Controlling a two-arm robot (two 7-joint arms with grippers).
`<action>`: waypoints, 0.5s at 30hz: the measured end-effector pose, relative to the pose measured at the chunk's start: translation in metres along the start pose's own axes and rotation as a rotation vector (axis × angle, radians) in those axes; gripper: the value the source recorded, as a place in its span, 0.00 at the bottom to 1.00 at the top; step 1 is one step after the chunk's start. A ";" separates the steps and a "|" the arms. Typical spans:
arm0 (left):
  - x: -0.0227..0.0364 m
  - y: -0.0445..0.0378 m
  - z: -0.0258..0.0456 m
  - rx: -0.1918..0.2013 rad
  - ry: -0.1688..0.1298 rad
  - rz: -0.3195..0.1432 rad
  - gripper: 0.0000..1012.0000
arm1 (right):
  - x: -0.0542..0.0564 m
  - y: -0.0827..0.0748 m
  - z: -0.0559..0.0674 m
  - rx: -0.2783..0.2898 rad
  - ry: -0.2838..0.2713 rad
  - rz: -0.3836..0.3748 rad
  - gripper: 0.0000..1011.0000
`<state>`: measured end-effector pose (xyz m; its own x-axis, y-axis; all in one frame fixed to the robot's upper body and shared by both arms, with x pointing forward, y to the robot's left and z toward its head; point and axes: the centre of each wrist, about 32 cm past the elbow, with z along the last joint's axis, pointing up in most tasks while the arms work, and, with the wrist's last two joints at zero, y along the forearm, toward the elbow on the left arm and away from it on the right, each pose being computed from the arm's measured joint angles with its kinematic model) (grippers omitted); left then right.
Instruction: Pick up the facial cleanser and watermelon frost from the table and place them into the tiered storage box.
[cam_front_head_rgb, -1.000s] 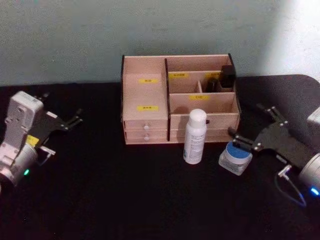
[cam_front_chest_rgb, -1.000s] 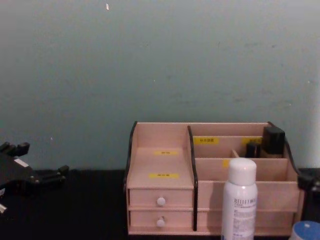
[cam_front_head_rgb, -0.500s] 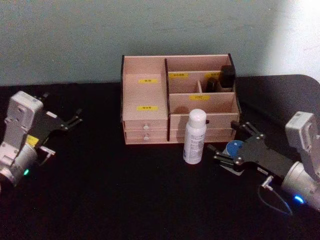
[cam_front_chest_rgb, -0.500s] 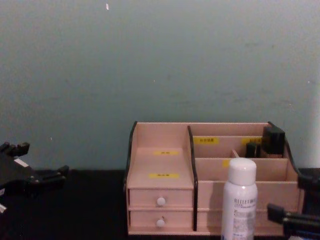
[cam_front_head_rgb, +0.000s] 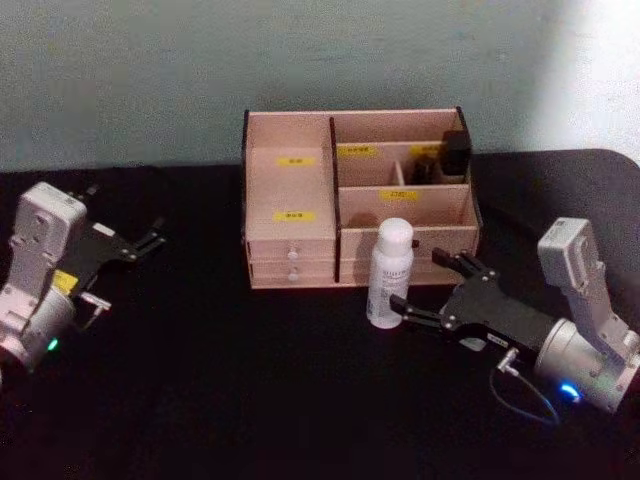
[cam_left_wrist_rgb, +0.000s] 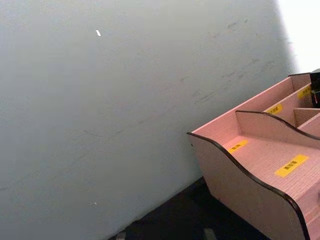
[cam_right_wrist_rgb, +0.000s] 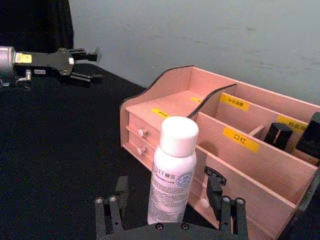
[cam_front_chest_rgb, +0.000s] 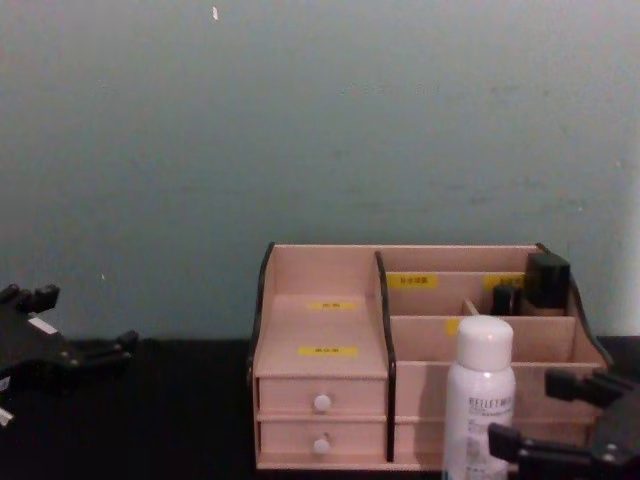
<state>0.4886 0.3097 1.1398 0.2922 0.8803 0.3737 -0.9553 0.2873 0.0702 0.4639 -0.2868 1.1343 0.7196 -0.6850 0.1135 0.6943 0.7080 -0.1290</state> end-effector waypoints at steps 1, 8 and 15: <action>0.0000 0.0000 0.0000 0.000 0.000 0.000 0.99 | 0.001 0.002 -0.001 -0.001 0.002 0.002 0.99; 0.0000 0.0000 0.0000 0.000 0.000 0.000 0.99 | 0.003 0.013 -0.003 -0.010 -0.005 0.009 0.99; 0.0000 0.0000 0.0000 0.000 0.000 0.000 0.99 | 0.004 0.022 -0.007 -0.020 -0.008 0.014 0.99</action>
<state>0.4886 0.3097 1.1398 0.2922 0.8803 0.3737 -0.9553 0.2873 0.0703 0.4819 -0.2752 1.1255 0.7293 -0.6738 0.1190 0.6840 0.7139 -0.1500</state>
